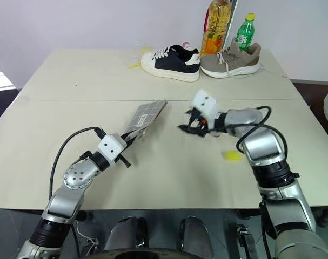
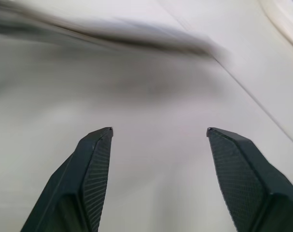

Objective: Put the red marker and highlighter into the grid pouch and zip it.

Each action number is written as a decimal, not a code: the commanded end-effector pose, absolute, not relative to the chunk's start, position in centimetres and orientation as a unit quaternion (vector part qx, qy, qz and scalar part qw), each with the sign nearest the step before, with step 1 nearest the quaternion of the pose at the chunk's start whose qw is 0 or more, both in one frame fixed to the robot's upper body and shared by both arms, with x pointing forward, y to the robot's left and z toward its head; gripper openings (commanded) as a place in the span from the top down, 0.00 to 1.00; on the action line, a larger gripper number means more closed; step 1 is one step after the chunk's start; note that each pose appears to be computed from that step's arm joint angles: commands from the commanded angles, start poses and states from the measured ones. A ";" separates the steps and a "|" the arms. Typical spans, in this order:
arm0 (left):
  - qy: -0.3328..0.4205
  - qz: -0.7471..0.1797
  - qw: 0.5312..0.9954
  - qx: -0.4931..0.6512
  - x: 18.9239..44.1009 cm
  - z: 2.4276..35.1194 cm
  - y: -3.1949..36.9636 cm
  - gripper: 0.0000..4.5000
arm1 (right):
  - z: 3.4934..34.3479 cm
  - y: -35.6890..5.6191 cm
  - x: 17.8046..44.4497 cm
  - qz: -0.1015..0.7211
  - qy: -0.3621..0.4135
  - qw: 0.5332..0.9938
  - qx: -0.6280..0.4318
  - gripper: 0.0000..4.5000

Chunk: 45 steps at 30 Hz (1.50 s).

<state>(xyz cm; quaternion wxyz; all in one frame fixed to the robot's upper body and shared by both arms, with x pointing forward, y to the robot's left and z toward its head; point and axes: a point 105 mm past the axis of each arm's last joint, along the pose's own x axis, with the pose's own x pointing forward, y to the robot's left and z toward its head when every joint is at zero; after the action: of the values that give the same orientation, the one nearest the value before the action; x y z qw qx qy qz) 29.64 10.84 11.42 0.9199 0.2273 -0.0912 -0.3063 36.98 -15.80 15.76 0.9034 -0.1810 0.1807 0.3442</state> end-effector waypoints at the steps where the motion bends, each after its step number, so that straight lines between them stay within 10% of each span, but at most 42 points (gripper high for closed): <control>1: -0.130 -0.319 0.915 0.210 29.1 13.3 10.3 1.00 | 15.9 -19.8 38.9 0.224 0.211 0.940 -0.147 0.26; 11: -0.138 -0.305 0.915 0.224 29.4 13.5 10.6 1.00 | 11.0 -21.9 39.2 0.142 0.295 0.942 -0.072 0.26; 17: -0.142 -0.287 0.922 0.215 29.5 13.5 11.1 1.00 | 11.4 -21.5 39.3 0.150 0.284 0.944 -0.078 0.92; 27: -0.158 -0.312 0.927 0.137 29.0 15.0 12.0 1.00 | 18.9 -16.0 38.0 0.329 0.000 0.863 -0.384 0.94; 45: -0.137 -0.364 0.912 0.135 28.0 13.9 11.5 1.00 | 18.6 -13.7 36.6 0.400 -0.036 0.791 -0.461 0.94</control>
<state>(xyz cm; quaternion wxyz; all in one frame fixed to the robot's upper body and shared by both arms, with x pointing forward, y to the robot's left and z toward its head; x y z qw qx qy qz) 28.50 11.85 12.66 0.9185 0.1318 -0.1093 -0.3565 36.90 -14.27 16.99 0.8025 -0.4424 -0.0036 0.4003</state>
